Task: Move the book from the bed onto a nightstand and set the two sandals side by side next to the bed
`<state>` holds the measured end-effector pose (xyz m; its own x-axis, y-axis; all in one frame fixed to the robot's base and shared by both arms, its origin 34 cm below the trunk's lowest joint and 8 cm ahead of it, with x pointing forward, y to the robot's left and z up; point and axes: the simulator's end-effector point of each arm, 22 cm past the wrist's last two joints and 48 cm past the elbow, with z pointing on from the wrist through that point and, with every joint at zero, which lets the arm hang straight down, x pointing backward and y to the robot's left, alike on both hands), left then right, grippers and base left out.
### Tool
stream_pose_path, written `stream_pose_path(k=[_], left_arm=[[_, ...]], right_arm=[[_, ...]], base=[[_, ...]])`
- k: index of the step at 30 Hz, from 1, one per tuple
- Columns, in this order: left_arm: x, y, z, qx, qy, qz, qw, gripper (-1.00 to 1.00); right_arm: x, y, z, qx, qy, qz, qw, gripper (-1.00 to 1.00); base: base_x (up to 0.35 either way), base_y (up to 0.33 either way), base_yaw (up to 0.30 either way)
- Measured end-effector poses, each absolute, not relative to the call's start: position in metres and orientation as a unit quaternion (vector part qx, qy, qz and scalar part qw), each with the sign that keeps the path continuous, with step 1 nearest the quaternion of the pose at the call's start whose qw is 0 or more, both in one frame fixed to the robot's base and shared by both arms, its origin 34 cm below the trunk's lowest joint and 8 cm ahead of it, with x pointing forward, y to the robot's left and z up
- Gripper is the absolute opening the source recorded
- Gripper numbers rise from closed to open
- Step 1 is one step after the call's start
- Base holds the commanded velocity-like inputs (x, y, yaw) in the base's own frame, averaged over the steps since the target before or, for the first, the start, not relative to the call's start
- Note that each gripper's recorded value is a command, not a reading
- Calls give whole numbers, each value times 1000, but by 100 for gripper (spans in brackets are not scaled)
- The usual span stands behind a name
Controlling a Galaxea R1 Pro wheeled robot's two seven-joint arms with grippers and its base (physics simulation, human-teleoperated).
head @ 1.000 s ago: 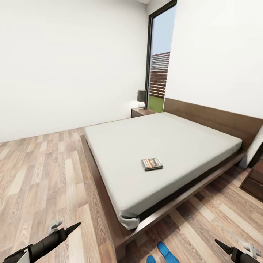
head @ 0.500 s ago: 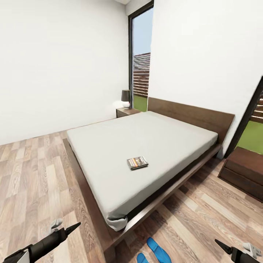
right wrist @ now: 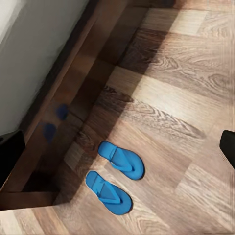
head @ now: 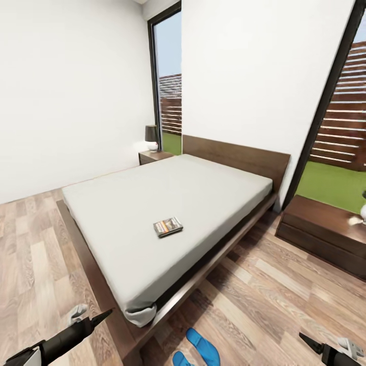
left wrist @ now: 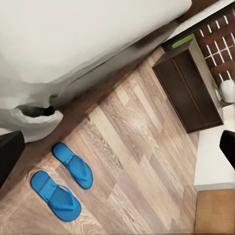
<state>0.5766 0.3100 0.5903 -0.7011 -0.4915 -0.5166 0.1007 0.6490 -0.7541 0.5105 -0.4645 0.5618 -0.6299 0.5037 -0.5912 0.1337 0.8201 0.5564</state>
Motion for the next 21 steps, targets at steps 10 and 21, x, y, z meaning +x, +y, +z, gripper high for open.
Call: stream_pose_path(k=[10, 21], left_arm=[[577, 310, 590, -118, 830, -402, 368, 100], [577, 309, 590, -118, 830, -403, 368, 100]], right_arm=[[511, -465, 562, 183, 871, 238, 389, 100], [511, -465, 562, 183, 871, 238, 389, 100]], base=[[0, 0, -281], [0, -24, -281]])
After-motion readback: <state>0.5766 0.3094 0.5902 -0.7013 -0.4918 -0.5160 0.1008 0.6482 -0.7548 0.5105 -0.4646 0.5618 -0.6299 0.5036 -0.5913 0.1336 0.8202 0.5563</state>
